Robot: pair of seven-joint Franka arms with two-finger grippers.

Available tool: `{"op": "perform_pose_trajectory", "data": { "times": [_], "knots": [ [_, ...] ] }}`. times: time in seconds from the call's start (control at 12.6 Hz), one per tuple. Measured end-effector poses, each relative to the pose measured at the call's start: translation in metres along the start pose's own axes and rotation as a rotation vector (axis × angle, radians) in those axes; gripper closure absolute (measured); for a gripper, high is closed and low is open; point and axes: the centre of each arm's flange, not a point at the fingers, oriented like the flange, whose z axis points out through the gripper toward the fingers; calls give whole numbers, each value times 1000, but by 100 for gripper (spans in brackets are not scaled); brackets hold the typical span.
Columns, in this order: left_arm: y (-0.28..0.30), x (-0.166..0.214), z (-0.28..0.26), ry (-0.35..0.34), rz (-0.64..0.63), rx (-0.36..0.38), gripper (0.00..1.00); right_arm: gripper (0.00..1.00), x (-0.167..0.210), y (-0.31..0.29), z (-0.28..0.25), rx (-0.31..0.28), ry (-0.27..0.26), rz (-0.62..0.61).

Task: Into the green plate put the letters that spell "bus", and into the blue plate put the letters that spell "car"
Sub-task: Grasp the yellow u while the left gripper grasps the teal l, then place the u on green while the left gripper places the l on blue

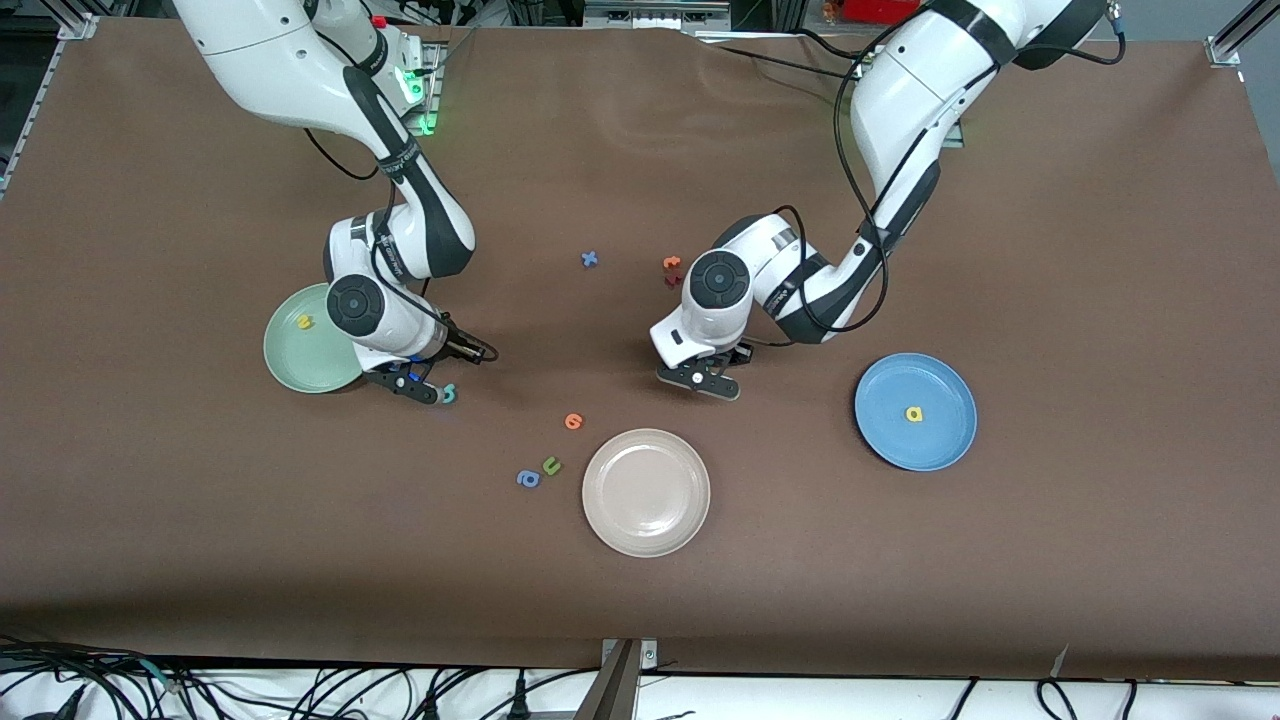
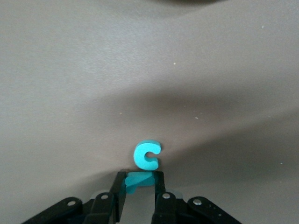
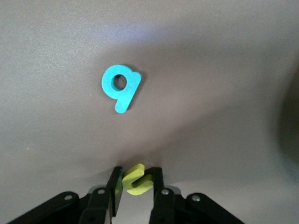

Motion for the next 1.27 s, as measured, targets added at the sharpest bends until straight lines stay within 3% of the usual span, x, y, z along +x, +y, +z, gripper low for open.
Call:
{"op": "perform_pose_trajectory", "data": {
  "times": [0.24,0.4,0.71,1.03,1.19,1.27],
  "knots": [
    [-20,1,-41,-46,-5,67,72,70,-1,2,-4,-8,-11,-1],
    [-57,4,-67,-80,16,101,72,70,4,16,-30,-39,-49,-10],
    [-167,17,-74,-157,79,120,72,70,45,106,-91,-82,-128,-109],
    [-231,13,-51,-202,130,190,72,70,80,194,-66,-89,-182,-214],
    [-256,20,-45,-167,147,225,71,69,87,209,-45,-93,-187,-238],
    [-265,22,-40,-154,148,228,69,64,88,210,-40,-96,-189,-241]
  ]
}}
